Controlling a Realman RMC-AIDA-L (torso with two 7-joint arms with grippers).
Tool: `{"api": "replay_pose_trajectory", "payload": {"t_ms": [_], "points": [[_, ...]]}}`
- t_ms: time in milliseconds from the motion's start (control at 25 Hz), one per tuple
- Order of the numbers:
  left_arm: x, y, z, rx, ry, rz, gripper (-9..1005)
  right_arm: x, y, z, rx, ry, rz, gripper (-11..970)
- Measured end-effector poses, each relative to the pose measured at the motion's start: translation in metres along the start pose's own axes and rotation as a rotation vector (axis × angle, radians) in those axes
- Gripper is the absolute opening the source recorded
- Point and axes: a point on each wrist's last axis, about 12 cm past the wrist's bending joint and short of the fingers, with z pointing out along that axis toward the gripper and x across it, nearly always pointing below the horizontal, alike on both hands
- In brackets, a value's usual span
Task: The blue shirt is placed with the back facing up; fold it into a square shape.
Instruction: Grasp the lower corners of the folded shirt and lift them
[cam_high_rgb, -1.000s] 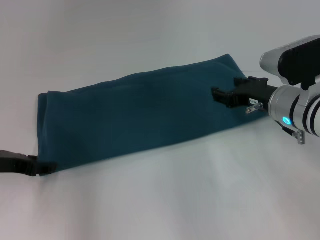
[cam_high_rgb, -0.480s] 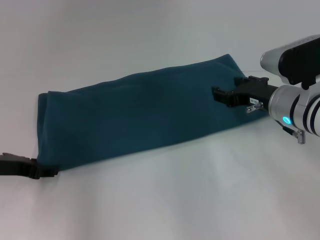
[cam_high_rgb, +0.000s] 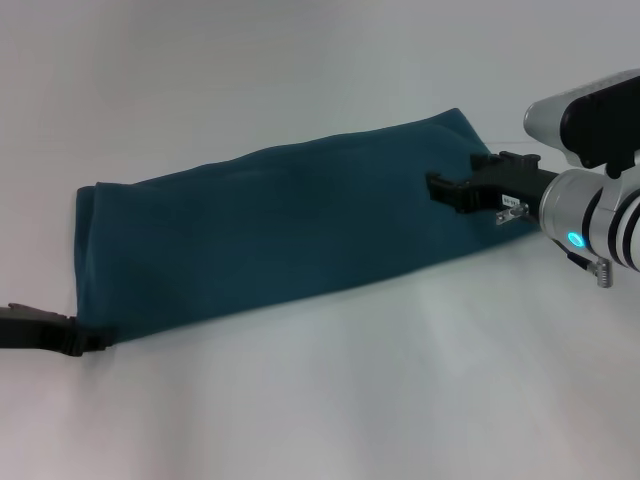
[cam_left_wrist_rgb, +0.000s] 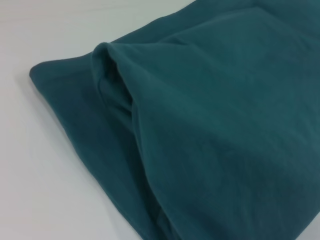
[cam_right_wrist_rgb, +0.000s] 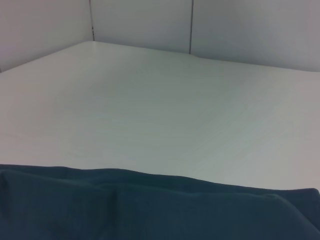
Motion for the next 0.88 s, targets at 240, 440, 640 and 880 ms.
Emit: {"api": "replay_pose_trajectory", "payload": {"t_ms": [240,440,640,880], "points": [[0.001,-0.001,0.001,0.005,0.003,0.007,446,0.001,-0.001,0.0,0.001,0.001,0.003,686],[0.002,-0.003,0.004,0.015,0.013,0.014,231,0.001,0.0,0.0,0.0,0.003,0.005,686],[0.003,-0.007,0.006,0.033,0.03,0.036,66,0.002,0.0,-0.001,-0.002,0.007,0.008,686],[0.006,-0.012,0.005,0.078,0.061,0.054,50,0.004,0.0,-0.001,-0.003,0.009,0.013,687]]}}
